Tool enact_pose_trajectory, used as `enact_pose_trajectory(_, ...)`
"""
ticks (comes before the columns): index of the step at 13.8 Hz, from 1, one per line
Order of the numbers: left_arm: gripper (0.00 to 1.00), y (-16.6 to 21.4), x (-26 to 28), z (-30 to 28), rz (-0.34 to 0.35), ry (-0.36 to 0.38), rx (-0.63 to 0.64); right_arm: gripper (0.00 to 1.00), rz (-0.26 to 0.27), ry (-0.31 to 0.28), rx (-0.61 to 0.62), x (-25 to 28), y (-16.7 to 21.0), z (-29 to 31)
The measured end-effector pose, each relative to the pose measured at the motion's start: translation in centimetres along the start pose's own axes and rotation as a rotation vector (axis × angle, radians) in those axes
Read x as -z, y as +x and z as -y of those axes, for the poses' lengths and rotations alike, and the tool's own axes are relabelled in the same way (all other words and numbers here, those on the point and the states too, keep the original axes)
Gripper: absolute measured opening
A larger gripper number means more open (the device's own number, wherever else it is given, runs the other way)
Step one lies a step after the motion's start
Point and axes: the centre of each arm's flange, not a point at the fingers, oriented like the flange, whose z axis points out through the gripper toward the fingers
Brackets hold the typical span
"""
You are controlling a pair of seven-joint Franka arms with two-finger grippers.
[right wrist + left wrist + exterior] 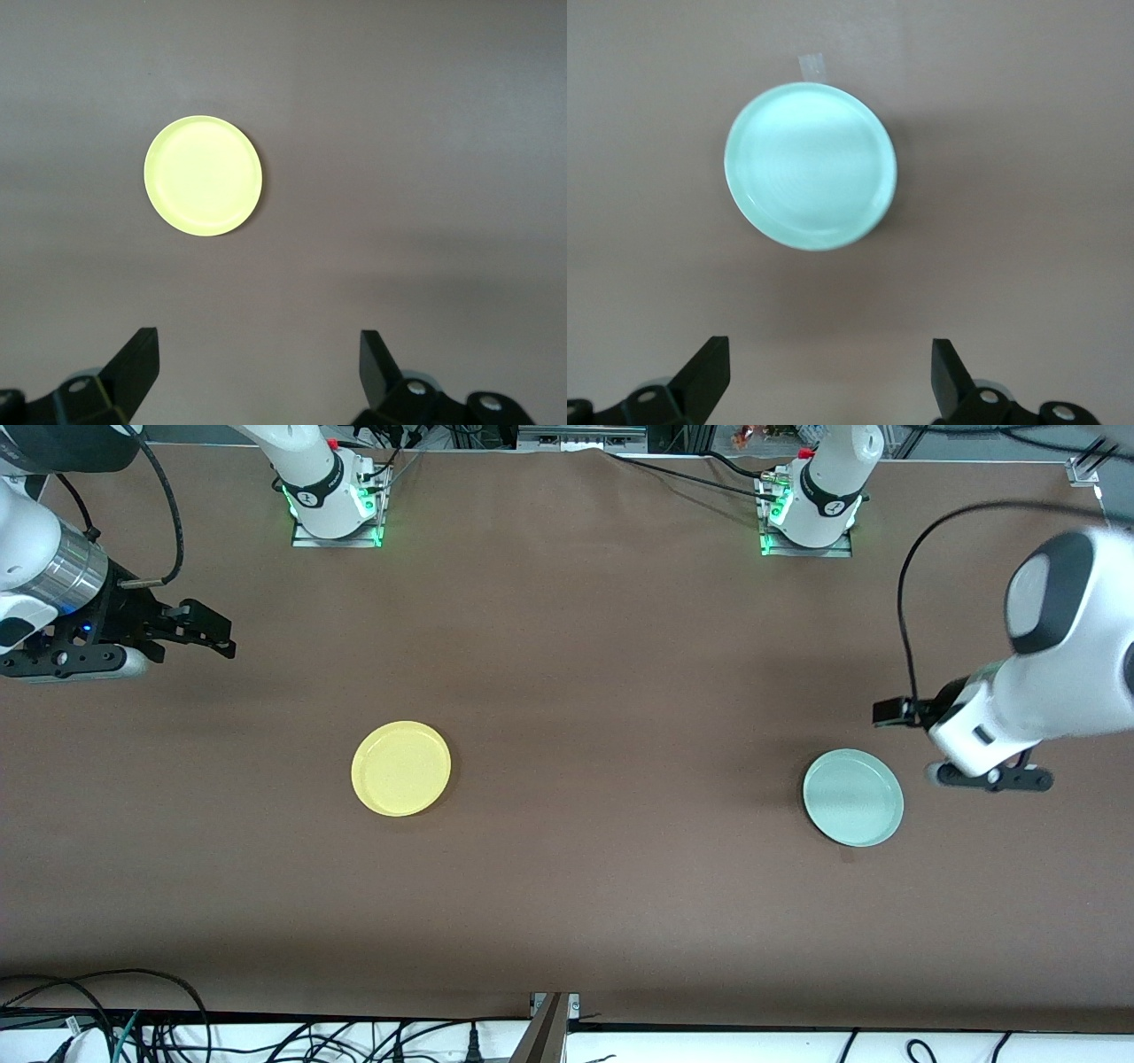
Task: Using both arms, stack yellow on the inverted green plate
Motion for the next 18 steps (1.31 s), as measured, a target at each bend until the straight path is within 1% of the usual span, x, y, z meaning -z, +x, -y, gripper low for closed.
enact_pose_trajectory(2,1.00,1.5,-2.4,0.4,0.003,0.049,-0.097,1.00,0.005,-0.001,0.000,-0.2,0.0,0.0)
enact_pose_trajectory(3,1.00,2.5,-3.8,0.7,-0.002,0.059,-0.139,1.00,0.010,-0.001,-0.001,-0.4,0.1,0.0)
enact_pose_trajectory(5,1.00,4.4,-6.8,1.8,-0.020,0.061,-0.224,1.00,0.033,-0.004,-0.002,-1.7,0.2,0.1)
enact_pose_trajectory(6,1.00,5.2,-8.2,2.7,-0.032,0.057,-0.268,1.00,0.044,-0.007,-0.002,-3.0,0.6,0.2)
enact_pose_trajectory(7,1.00,5.9,-9.7,3.8,-0.042,0.053,-0.308,1.00,0.043,-0.010,-0.003,-4.8,1.2,0.3)
enact_pose_trajectory(10,1.00,6.7,-13.9,5.4,-0.073,0.048,-0.368,1.00,0.009,-0.023,-0.033,-13.4,3.0,0.5)
enact_pose_trajectory(13,1.00,6.5,-17.5,5.8,-0.121,0.053,-0.419,1.00,-0.022,-0.043,-0.011,-22.4,4.3,2.3)
enact_pose_trajectory(14,1.00,6.2,-18.8,6.4,-0.143,0.056,-0.443,1.00,-0.035,-0.048,0.001,-26.4,5.2,3.5)
enact_pose_trajectory(16,1.00,6.1,-19.3,6.9,-0.149,0.056,-0.452,1.00,-0.046,-0.054,0.002,-30.2,5.8,4.2)
enact_pose_trajectory(18,1.00,6.1,-19.4,7.0,-0.151,0.056,-0.456,0.97,-0.048,-0.063,0.000,-33.3,6.3,4.0)
